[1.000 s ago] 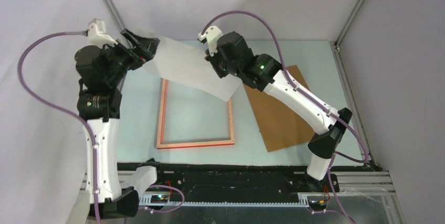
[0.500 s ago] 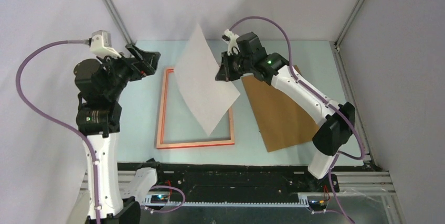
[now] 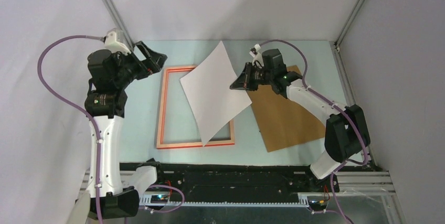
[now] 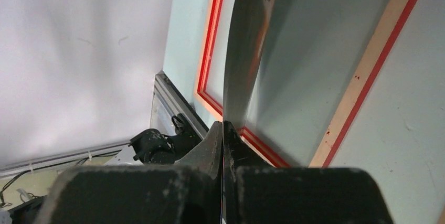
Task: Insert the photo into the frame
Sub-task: Turn over the photo from the photo frame.
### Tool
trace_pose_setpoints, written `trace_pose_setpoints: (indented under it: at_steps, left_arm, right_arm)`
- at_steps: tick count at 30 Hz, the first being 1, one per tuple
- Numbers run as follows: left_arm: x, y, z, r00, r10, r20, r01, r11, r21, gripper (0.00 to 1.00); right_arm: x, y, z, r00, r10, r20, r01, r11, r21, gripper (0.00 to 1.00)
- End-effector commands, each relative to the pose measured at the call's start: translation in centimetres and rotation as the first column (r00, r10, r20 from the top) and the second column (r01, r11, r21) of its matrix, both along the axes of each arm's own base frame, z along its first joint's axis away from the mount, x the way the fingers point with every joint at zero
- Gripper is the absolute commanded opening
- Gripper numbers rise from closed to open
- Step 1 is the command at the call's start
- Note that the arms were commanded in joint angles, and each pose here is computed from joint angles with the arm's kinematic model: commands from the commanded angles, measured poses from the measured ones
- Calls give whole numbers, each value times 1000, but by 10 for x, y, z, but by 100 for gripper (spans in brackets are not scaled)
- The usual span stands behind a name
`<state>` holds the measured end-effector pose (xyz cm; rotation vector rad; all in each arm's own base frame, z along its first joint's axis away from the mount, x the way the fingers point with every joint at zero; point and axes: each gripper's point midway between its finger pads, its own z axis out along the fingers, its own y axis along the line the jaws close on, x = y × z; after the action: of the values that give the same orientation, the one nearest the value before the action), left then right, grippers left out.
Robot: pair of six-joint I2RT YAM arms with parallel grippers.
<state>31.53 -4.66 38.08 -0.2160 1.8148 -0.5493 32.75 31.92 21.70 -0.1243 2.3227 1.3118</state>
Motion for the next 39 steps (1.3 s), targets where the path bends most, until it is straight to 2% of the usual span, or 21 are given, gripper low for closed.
trace_pose_setpoints:
  at_steps: [1,11,22,31,39]
  left_arm:
    - [2,-2,-3,1000,-17,-3,16,1000,-12,100]
    - [2,2,-19,1000,-12,-22,13,999,32,100]
    - [8,5,-54,995,-20,-95,26,998,65,100]
    - [8,5,-65,993,-25,-117,34,997,73,100]
    - [2,5,-73,992,-26,-125,37,996,83,100]
  right_arm:
    - [3,1,39,997,-24,71,13,989,147,0]
    - [10,-19,-11,989,-149,20,145,979,140,0]
    - [12,-40,-74,943,-332,-11,332,943,31,0]
    - [-11,6,-105,967,-256,-2,256,966,28,0]
    - [-20,45,-124,982,-164,-89,174,977,120,0]
